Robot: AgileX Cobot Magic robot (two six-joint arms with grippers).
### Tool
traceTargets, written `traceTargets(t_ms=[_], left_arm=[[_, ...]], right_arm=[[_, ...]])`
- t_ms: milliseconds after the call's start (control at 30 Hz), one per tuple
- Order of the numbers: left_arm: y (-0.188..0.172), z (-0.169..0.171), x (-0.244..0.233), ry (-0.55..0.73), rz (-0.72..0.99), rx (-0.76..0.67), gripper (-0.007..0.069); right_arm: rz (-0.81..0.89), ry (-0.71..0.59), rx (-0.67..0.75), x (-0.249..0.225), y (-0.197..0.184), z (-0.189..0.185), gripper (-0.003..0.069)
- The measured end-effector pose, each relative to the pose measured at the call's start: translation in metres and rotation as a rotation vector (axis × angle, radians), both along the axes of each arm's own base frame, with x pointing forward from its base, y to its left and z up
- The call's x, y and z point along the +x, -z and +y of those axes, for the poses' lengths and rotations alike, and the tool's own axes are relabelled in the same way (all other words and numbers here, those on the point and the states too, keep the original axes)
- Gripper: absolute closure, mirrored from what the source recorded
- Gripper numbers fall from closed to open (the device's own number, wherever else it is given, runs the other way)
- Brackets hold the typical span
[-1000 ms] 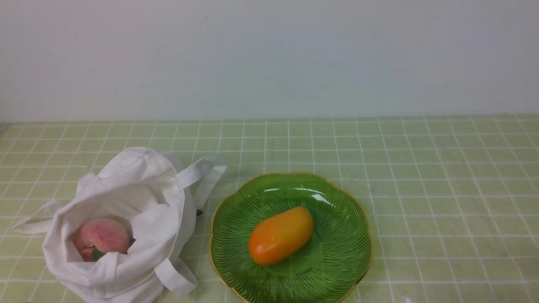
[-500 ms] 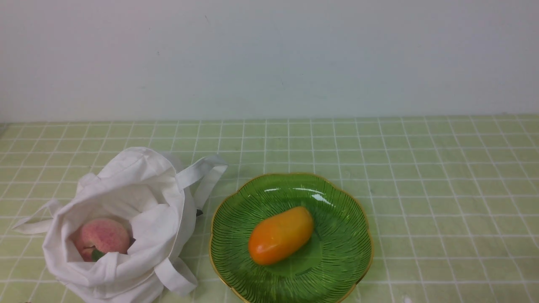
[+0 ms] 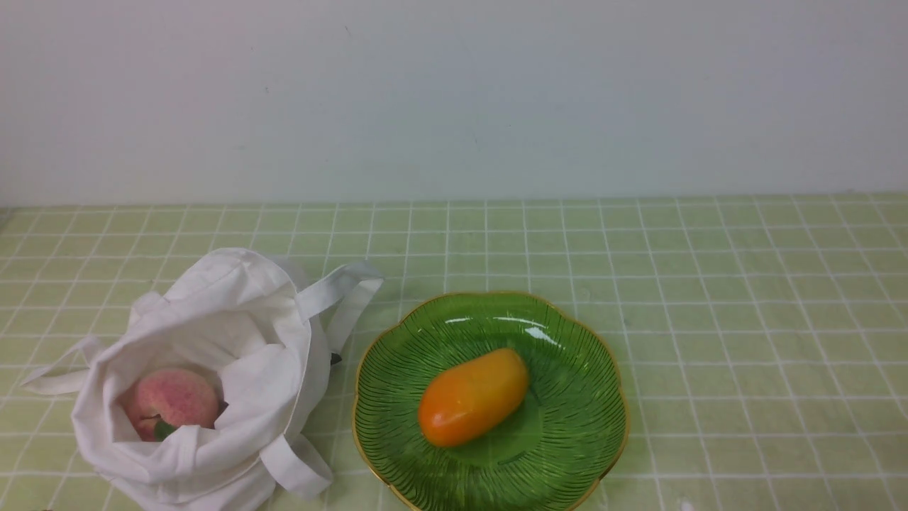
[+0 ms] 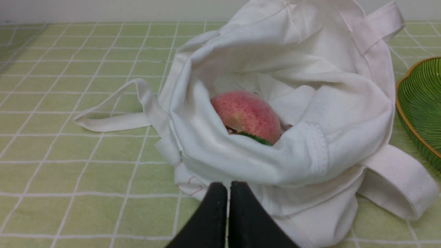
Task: Take the fruit out of the bag on the green coffee tablecloth and place them on the plate.
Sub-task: 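Reach into the cloth bag and grasp the peach with the left gripper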
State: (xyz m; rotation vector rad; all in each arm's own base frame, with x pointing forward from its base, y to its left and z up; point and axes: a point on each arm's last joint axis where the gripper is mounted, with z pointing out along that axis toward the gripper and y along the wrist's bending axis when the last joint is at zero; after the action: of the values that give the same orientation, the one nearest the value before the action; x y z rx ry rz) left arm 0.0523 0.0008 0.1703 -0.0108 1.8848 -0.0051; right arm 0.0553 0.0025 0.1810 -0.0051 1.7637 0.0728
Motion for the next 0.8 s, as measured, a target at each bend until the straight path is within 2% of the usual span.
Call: traceTargets(t_ms=[433, 500, 567, 600, 633, 733, 767, 800], left_arm=[[0.0, 0.0, 0.0, 0.0, 0.0, 0.0, 0.0633], [0.0, 0.0, 0.0, 0.0, 0.0, -0.01, 0.0633], [0.0, -0.002, 0.0, -0.005, 0.001, -0.08, 0.0633], [0.0, -0.005, 0.0, -0.013, 0.005, -0.234, 0.0633], [0.0, -0.006, 0.0, -0.017, 0.006, -0.266, 0.0633], [-0.002, -0.017, -0.001, -0.042, 0.04, -0.733, 0.0633], [-0.003, -0.017, -0.001, -0.043, 0.042, -0.755, 0.0633], [-0.004, -0.02, -0.001, -0.043, 0.052, -0.854, 0.0633]], right_arm=[[0.0, 0.0, 0.0, 0.0, 0.0, 0.0, 0.0674], [0.0, 0.0, 0.0, 0.0, 0.0, 0.0, 0.0674], [0.0, 0.0, 0.0, 0.0, 0.0, 0.0, 0.0674], [0.0, 0.0, 0.0, 0.0, 0.0, 0.0, 0.0674], [0.0, 0.0, 0.0, 0.0, 0.0, 0.0, 0.0674], [0.0, 0.0, 0.0, 0.0, 0.0, 0.0, 0.0674], [0.0, 0.0, 0.0, 0.0, 0.0, 0.0, 0.0674], [0.0, 0.0, 0.0, 0.0, 0.0, 0.0, 0.0674]])
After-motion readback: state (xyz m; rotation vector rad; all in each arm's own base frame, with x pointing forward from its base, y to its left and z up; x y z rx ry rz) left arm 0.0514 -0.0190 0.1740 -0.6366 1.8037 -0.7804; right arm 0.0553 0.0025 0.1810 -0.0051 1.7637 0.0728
